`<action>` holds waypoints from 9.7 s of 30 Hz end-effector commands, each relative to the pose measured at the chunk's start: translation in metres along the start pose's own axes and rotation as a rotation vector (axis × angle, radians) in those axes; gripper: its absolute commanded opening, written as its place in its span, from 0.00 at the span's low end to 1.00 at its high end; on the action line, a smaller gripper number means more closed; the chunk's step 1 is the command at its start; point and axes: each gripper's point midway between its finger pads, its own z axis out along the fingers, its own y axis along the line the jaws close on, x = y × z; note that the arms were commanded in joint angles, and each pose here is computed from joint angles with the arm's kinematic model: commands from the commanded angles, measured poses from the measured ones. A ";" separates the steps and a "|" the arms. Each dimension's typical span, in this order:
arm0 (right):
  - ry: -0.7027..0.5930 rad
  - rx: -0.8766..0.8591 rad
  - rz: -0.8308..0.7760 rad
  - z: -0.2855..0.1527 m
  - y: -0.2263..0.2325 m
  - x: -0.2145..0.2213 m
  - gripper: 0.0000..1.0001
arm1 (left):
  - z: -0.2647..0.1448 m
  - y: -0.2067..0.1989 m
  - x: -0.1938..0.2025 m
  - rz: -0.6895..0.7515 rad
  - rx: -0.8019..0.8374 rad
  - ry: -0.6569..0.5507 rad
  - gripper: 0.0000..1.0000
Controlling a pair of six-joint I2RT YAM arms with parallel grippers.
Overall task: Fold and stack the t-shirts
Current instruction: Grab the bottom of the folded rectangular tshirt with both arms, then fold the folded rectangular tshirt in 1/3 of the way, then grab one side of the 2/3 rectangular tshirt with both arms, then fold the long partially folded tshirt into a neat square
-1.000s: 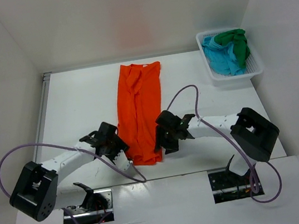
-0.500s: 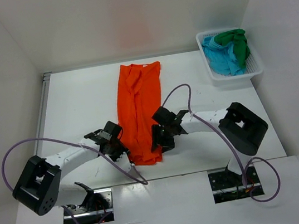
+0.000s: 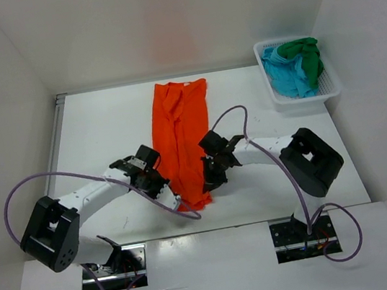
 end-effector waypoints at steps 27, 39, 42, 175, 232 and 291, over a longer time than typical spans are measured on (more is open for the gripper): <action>-0.246 -0.237 -0.042 -0.077 0.034 -0.283 0.00 | -0.069 0.244 0.167 -0.815 -0.558 -0.124 0.00; -0.250 -0.246 -0.040 -0.055 0.027 -0.336 0.36 | -0.033 0.234 0.199 -0.883 -0.498 -0.082 0.07; -0.293 -0.234 -0.032 -0.057 0.018 -0.354 0.57 | -0.016 0.238 0.214 -0.934 -0.513 -0.062 0.20; -0.485 -0.058 -0.215 -0.126 -0.003 -0.351 0.72 | -0.011 0.250 0.198 -0.838 -0.467 -0.067 0.65; -0.277 -0.218 0.102 -0.020 0.027 -0.248 0.69 | -0.062 0.247 0.276 -1.730 -0.587 -0.130 1.00; -0.022 -0.312 -0.068 -0.169 0.059 0.005 0.00 | -0.134 0.099 0.021 -1.654 0.132 -0.283 0.07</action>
